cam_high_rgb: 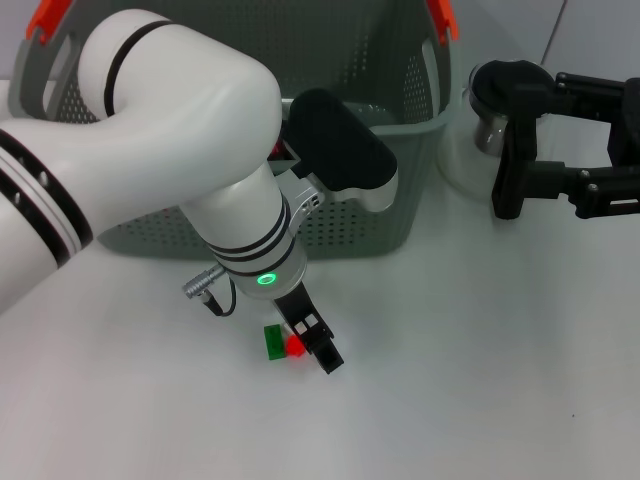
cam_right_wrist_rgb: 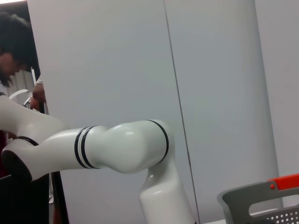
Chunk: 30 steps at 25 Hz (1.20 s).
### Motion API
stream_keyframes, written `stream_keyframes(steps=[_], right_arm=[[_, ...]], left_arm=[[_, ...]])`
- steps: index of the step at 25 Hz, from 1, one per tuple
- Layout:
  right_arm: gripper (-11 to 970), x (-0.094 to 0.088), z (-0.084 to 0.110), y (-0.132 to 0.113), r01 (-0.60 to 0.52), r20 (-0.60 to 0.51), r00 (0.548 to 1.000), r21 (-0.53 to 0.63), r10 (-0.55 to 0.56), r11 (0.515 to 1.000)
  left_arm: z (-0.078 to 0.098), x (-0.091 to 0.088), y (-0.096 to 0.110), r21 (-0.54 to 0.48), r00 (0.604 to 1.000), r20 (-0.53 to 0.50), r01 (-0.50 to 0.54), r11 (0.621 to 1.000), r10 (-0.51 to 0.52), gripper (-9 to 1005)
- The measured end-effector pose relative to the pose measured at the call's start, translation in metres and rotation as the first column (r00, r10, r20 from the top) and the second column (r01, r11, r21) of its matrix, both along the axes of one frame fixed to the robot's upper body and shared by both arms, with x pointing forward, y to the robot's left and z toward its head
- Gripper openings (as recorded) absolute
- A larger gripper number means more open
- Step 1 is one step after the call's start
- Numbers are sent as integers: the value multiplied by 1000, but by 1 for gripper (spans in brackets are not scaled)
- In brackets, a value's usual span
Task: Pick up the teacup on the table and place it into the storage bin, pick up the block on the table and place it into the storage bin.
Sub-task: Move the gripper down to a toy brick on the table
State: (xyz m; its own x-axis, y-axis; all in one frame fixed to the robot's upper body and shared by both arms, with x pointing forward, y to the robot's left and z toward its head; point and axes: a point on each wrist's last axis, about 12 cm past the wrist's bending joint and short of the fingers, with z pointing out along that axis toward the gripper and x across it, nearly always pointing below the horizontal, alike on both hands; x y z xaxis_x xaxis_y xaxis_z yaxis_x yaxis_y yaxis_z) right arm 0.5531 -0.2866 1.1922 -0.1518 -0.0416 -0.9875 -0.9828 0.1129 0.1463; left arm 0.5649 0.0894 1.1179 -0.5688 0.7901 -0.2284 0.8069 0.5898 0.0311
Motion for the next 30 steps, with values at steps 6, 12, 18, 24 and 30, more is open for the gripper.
stream_keyframes(steps=[6,12,18,24,30], right_arm=[[927,0,0,0,0,2,1000,1,0,1000],[928,0,1,0,0,4,1000,3,0,1000],[928,0,1,0,0,12,1000,7,0,1000],[927,-1,0,0,2,10,1000,9,-2,1000],[928,-1,0,0,2,10,1000,10,-2,1000]], left_arm=[[0,0,0,1,1000,1,0,1000,0,875],[-1,-1,0,7,1000,2,5,1000,-5,821],[-4,0,0,9,1000,2,1,1000,-1,743],[-5,-1,-1,14,1000,3,8,1000,-8,731],[-6,-2,-2,25,1000,11,5,1000,-5,730]])
